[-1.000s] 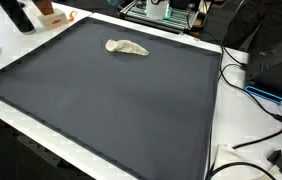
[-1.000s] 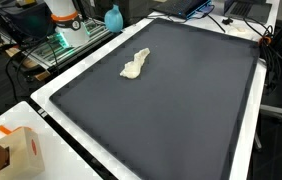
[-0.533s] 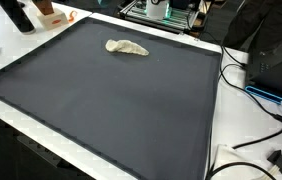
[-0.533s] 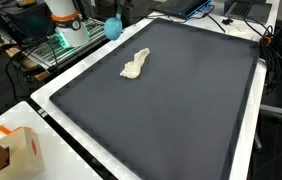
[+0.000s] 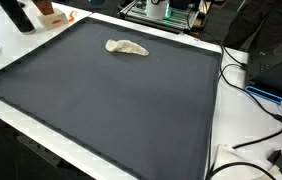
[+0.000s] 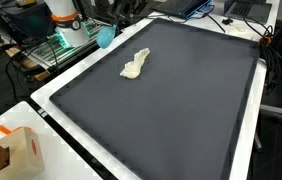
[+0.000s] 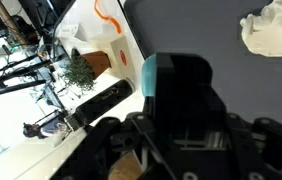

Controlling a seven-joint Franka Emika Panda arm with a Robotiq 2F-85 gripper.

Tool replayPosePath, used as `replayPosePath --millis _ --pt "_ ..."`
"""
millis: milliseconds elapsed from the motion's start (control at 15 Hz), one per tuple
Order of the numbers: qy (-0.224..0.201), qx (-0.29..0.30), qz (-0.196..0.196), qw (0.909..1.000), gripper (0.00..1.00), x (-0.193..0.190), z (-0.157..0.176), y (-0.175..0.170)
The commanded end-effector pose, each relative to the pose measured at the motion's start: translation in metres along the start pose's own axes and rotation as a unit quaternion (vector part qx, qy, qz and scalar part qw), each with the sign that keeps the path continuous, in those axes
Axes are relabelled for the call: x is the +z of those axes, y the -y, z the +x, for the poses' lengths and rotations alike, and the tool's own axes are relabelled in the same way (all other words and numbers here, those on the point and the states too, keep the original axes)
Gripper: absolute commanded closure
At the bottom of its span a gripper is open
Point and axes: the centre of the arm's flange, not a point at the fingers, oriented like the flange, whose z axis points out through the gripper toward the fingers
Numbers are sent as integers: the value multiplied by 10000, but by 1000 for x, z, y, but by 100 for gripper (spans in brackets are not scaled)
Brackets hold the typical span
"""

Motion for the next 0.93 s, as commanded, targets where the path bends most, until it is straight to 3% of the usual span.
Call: replayPosePath --millis 0,333,867 --pt "-35 280 -537 9982 75 8 2 28" --pt "-135 277 -902 9955 75 18 -5 52" --pt "-467 -234 -1163 9918 75 33 -18 88"
